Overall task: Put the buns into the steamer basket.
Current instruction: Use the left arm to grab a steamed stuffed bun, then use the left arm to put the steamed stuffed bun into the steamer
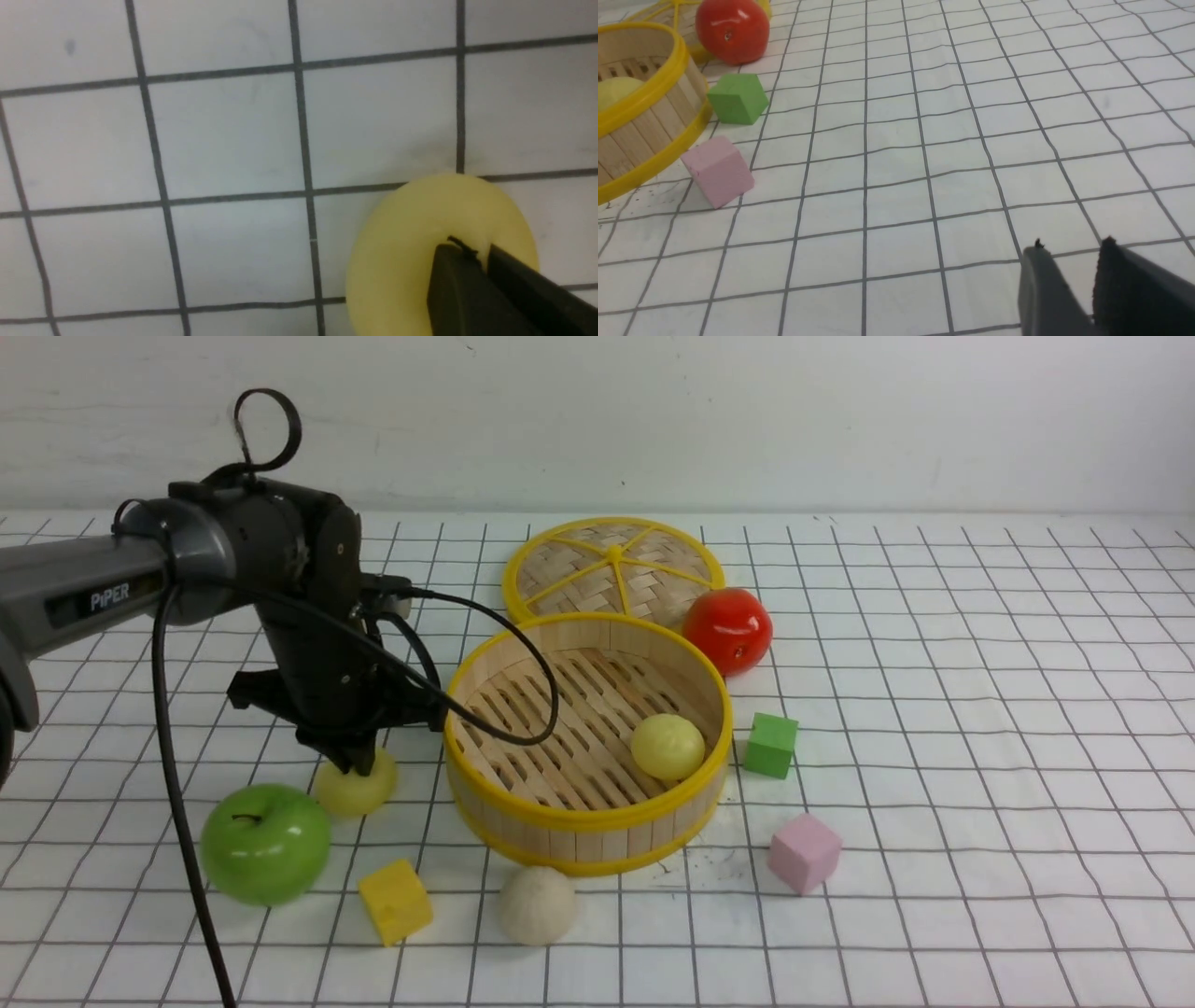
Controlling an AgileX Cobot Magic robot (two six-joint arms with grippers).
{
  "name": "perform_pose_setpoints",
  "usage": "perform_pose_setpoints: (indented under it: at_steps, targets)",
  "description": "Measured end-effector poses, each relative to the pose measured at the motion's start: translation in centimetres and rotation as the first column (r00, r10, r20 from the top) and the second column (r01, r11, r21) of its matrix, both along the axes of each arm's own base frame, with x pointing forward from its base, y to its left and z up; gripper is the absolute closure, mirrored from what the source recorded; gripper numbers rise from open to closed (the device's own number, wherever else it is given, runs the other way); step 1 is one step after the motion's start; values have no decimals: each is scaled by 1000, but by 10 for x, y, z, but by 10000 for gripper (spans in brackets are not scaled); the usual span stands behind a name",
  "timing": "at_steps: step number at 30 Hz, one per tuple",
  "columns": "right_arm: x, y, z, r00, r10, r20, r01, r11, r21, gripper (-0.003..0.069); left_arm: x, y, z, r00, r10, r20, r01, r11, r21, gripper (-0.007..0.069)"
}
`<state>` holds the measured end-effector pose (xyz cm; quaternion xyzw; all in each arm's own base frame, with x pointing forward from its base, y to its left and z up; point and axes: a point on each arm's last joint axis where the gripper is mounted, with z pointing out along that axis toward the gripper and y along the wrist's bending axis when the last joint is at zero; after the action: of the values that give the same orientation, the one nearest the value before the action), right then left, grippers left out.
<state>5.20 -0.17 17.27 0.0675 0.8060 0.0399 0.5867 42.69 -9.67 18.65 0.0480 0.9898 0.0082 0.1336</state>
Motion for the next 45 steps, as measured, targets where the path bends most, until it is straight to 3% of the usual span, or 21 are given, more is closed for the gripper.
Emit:
perform_pose_setpoints:
  at_steps: [12,17,21,28,36,43,45]
  targets:
    - [0,0,0,1000,0,0,0,1000,0,461,-17,3,62,995,10,100,-5,999,-46,638]
    - [0,0,0,1000,0,0,0,1000,0,454,-26,-4,89,986,-15,167,38,990,-133,638]
    - [0,0,0,1000,0,0,0,1000,0,448,-34,-34,103,967,-114,228,177,943,-281,638]
    - [0,0,0,1000,0,0,0,1000,0,442,-25,-64,94,931,-163,327,275,902,-332,638]
    - [0,0,0,1000,0,0,0,1000,0,431,-7,-68,48,960,-111,255,198,916,-349,626]
    - [0,0,0,1000,0,0,0,1000,0,427,-5,-67,39,972,-73,224,150,924,-353,591]
    - [0,0,0,1000,0,0,0,1000,0,427,-5,-66,39,974,-58,221,134,929,-346,549]
